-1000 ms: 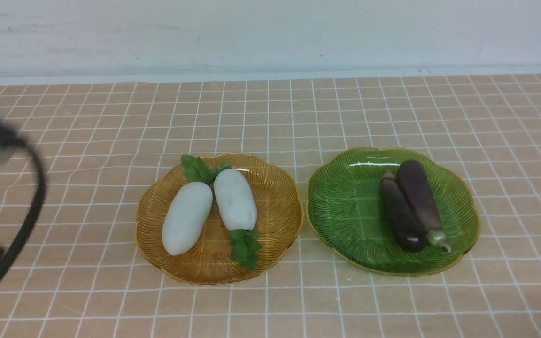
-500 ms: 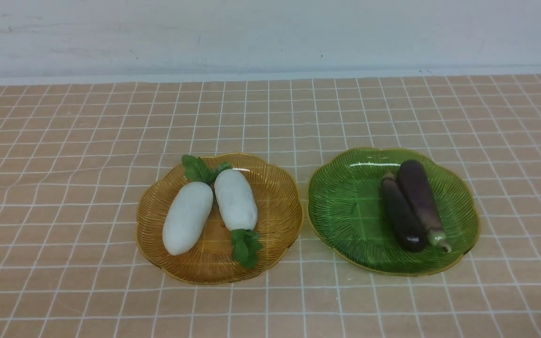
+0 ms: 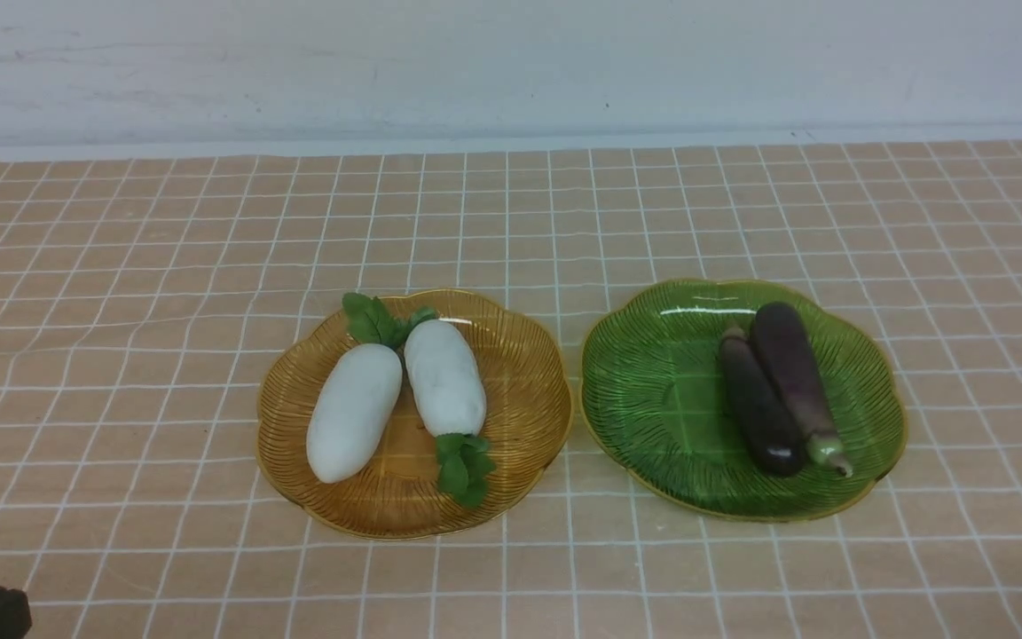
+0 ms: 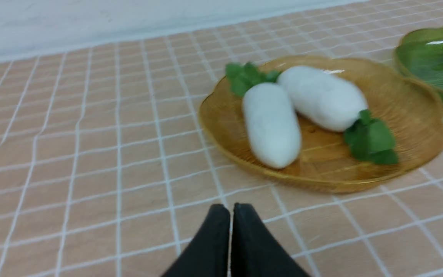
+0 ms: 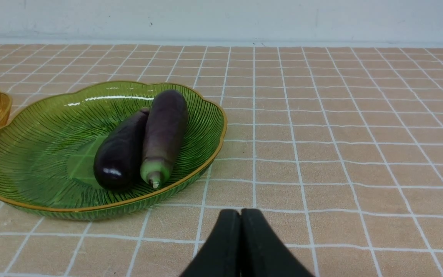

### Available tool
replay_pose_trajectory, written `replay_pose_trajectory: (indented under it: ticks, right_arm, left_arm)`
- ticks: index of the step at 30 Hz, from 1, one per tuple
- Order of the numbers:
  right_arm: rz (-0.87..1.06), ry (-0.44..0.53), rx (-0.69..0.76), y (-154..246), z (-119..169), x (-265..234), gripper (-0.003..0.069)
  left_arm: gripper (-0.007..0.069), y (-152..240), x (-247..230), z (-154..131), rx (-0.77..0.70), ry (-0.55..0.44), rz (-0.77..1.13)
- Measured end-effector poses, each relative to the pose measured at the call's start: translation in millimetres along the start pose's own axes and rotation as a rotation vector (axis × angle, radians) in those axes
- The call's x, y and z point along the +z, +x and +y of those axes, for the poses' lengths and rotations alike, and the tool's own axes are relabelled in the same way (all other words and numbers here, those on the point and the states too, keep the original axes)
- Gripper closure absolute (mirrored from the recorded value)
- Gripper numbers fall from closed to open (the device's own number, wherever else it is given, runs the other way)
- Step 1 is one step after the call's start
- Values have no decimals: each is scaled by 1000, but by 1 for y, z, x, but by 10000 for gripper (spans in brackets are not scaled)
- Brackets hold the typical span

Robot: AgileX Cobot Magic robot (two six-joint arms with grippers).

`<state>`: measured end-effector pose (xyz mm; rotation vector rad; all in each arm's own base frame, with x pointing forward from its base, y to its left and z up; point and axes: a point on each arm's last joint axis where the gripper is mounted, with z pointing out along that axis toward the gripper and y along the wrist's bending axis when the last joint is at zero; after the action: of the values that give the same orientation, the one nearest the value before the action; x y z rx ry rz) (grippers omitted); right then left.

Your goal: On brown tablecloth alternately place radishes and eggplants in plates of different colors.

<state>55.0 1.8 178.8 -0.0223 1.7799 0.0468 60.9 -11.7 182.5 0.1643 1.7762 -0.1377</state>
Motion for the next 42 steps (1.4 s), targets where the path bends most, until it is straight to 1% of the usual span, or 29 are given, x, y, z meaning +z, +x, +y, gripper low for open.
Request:
replay_pose_trajectory:
  ticks: [6, 10, 17, 23, 42]
  right_arm:
    - [1, 0, 1, 0, 0, 0, 676]
    - [1, 0, 1, 0, 0, 0, 676]
    - [1, 0, 1, 0, 0, 0, 676]
    - [1, 0, 2, 0, 0, 0, 676]
    - [1, 0, 2, 0, 0, 0, 676]
  left_arm:
    - [629, -1, -6, 6, -23, -103, -67]
    - [629, 5, -7, 9, -45, -168, -7]
    - [629, 13, -7, 9, -46, -168, 81]
    - [629, 13, -7, 7, -36, -146, 84]
    - [629, 14, -7, 7, -37, -145, 89]
